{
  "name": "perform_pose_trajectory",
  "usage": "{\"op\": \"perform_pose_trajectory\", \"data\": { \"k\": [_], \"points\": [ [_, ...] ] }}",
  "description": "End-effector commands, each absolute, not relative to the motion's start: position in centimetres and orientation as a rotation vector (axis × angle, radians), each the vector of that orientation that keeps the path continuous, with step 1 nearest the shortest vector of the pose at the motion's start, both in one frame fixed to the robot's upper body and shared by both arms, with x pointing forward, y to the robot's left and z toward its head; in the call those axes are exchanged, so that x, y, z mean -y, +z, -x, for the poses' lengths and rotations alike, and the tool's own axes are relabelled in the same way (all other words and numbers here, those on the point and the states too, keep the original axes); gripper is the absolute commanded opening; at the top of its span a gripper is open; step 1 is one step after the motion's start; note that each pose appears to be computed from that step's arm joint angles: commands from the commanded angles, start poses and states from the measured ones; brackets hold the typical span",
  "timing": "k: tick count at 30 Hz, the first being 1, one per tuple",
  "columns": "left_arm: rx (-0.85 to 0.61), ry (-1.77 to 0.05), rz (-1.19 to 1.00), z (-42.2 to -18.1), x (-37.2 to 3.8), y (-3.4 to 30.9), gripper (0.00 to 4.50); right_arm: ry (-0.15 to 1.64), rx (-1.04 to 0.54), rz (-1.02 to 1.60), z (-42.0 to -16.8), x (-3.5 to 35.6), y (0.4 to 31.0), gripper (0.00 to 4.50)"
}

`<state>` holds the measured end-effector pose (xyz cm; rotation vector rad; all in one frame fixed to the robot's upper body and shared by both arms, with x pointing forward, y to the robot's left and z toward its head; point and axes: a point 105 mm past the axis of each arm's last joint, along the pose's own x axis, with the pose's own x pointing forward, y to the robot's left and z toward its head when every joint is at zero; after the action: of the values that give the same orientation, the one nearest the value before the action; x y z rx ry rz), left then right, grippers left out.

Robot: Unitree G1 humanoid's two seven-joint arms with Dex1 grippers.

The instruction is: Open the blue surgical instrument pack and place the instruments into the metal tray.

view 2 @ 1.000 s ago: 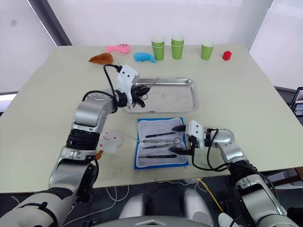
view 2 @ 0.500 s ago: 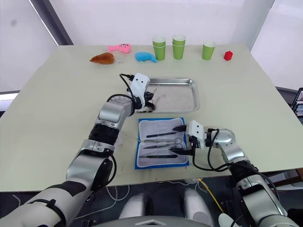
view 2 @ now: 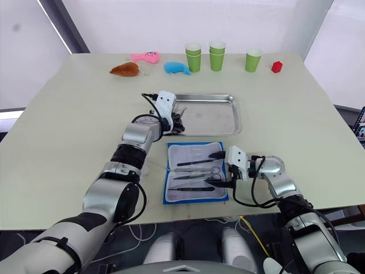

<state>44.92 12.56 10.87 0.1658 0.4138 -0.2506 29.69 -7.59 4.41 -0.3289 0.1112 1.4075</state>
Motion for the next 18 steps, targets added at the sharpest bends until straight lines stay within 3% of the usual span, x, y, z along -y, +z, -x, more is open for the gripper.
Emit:
{"op": "perform_pose_trajectory", "data": {
  "k": [1,11,15,18],
  "points": [
    [-0.380,-0.212,-0.153,-45.17,-13.52,11.61,0.03,1.389,-0.403,0.364,-27.68,9.92,-1.34,4.50],
    [-0.394,-0.209,-0.159,-44.96,-13.76,11.32,0.03,1.395,-0.400,0.367,-27.76,9.80,-1.27,4.50],
    [-0.393,-0.211,-0.153,-44.89,-13.63,11.35,1.54,1.396,-0.400,0.365,-27.69,9.74,-1.31,4.50],
    [-0.379,-0.217,-0.148,-44.88,-13.49,11.68,1.54,1.396,-0.400,0.364,-27.66,9.71,-1.33,4.50]
  ]
}}
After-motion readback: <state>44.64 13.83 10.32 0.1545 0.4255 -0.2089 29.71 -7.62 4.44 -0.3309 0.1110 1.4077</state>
